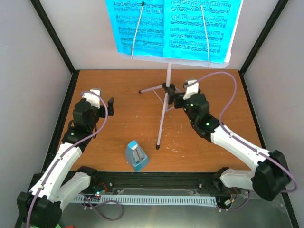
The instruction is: Pack up the instrument practice props
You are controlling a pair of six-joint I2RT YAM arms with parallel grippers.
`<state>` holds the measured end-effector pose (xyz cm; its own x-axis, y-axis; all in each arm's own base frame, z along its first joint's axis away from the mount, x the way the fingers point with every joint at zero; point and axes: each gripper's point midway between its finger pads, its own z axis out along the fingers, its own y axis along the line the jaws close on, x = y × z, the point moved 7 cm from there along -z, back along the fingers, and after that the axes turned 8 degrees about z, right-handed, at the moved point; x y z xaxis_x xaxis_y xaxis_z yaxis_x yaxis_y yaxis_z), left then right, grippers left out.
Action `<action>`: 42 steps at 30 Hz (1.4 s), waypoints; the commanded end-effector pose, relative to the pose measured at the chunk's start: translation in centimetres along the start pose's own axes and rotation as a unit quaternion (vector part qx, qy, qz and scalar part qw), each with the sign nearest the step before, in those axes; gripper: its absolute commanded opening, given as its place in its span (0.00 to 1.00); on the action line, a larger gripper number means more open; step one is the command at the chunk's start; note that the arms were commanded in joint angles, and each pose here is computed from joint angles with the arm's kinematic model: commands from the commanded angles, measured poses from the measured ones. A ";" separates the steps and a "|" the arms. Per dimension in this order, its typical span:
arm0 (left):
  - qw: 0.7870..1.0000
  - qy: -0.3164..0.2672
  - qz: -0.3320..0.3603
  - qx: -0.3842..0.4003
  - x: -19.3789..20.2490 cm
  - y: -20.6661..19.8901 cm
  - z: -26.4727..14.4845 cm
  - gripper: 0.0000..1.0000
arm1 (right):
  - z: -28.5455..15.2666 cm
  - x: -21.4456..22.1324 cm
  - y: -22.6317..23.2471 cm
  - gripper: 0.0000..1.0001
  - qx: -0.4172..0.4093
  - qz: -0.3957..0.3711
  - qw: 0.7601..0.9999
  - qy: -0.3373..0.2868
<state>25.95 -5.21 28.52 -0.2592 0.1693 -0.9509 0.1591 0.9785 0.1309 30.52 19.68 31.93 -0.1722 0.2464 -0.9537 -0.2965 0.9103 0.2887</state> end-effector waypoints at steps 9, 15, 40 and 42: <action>0.991 -0.054 -0.075 0.099 -3.5 -1.4 -1.9 0.99 | -10.0 -2.8 -15.8 1.00 0.188 0.075 0.978 0.043; 0.958 -0.095 -0.124 0.239 -9.2 -3.1 -6.0 0.99 | -14.0 -11.2 -16.0 1.00 0.197 0.102 0.975 0.018; 0.866 -0.156 -0.108 0.462 -25.7 -10.3 -9.3 0.81 | -18.0 -27.1 -1.1 0.79 -0.286 0.130 0.949 -0.016; 0.860 -0.168 -0.105 0.470 -27.0 -11.0 -9.2 0.80 | -17.5 -27.1 -1.0 0.78 -0.287 0.132 0.949 -0.012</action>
<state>22.82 -18.36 52.12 -0.1858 -0.1629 -0.9690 0.8532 0.4623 -0.2414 19.50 5.44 58.81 -0.2367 0.4644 -0.8534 -0.6838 0.5444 0.4859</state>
